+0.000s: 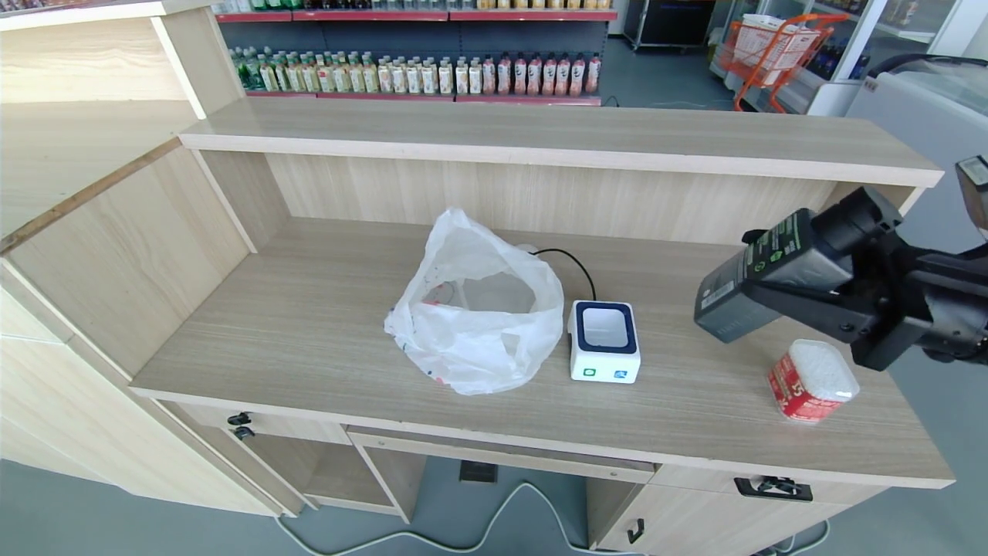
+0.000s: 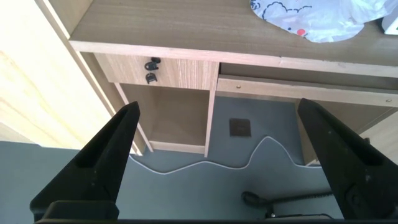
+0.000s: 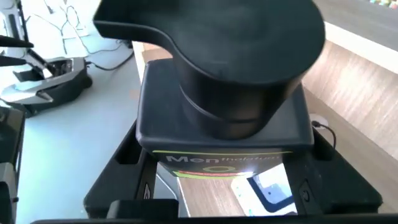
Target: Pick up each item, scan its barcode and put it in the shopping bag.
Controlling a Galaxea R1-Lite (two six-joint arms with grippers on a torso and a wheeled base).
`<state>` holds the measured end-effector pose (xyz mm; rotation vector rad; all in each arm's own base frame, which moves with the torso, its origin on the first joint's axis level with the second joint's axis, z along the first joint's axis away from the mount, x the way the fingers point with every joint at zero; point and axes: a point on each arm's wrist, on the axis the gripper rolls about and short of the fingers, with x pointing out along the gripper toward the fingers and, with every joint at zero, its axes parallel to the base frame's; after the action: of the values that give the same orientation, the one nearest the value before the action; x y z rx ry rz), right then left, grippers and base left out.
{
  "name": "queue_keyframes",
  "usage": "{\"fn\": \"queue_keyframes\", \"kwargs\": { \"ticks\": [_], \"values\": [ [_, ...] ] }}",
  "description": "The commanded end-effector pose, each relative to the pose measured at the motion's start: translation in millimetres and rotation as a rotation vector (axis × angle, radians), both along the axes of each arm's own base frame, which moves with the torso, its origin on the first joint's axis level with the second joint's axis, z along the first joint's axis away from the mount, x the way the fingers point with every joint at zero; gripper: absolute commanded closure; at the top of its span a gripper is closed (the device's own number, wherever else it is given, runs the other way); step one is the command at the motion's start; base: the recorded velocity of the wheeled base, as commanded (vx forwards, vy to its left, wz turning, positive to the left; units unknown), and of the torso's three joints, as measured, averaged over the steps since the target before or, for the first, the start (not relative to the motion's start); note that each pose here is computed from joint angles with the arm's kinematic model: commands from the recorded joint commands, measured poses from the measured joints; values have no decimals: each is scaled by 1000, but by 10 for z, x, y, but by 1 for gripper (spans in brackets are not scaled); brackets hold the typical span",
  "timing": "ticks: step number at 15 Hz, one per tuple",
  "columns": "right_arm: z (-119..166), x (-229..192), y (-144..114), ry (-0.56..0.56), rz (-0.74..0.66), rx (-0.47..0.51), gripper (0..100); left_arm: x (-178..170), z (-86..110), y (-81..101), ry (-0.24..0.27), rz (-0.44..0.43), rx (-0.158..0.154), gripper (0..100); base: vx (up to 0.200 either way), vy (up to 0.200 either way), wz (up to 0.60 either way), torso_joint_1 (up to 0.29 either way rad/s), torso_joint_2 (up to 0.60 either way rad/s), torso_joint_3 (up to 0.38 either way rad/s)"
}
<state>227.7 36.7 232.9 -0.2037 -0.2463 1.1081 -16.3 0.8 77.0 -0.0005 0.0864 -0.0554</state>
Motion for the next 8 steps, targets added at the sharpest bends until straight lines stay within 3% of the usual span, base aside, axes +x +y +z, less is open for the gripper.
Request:
{"fn": "queue_keyframes", "kwargs": {
  "ticks": [1,3,8],
  "values": [
    [25,-27,1,-22,65,-11,100,0,0,0,0,0,0,0,0,0,0,0,0,0],
    [53,-33,19,-41,151,-29,100,0,0,0,0,0,0,0,0,0,0,0,0,0],
    [307,-142,174,-239,407,-80,100,0,0,0,0,0,0,0,0,0,0,0,0,0]
  ]
}}
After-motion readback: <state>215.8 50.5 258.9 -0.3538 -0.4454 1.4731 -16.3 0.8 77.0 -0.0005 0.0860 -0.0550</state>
